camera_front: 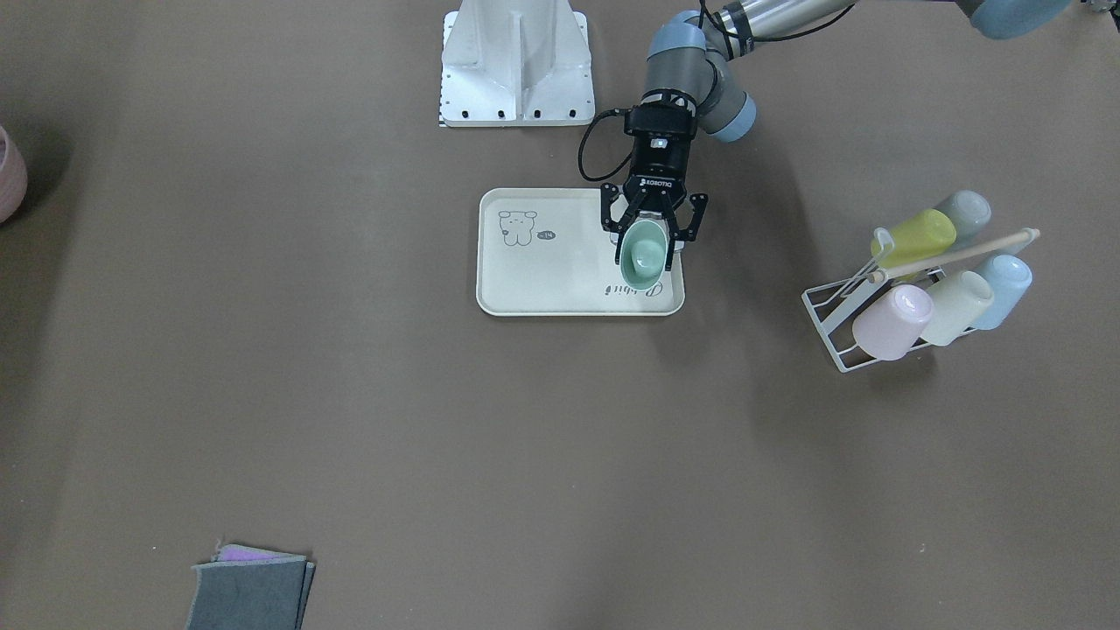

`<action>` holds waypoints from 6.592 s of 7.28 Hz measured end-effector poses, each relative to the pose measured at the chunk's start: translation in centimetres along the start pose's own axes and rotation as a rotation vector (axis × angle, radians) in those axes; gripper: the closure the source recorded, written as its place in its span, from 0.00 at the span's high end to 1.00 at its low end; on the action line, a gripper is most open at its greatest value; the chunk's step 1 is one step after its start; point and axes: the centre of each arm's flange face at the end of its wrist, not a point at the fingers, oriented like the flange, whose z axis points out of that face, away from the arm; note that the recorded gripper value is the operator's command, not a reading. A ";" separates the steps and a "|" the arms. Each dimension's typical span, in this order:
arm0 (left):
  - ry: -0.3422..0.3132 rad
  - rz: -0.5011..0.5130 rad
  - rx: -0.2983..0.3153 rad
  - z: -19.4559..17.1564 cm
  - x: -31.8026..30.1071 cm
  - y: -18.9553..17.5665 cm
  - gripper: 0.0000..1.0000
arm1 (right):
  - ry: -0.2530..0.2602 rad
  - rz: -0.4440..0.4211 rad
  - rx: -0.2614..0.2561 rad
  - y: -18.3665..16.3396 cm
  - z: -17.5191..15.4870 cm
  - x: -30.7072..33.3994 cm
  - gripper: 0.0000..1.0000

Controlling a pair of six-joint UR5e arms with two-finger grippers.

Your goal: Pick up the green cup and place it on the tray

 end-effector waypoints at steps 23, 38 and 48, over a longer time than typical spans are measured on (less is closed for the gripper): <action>0.008 -0.054 -0.037 0.4 3.5 3.1 0.98 | 0.001 0.002 0.000 0.0 0.0 0.1 1.00; 0.140 -0.008 -0.069 2.8 -14.1 -17.0 0.98 | 0.006 0.026 -0.007 -0.1 0.3 1.4 1.00; -0.152 -0.234 -0.918 9.1 -59.7 -25.2 0.98 | 0.001 0.018 0.006 -2.1 -0.5 1.1 1.00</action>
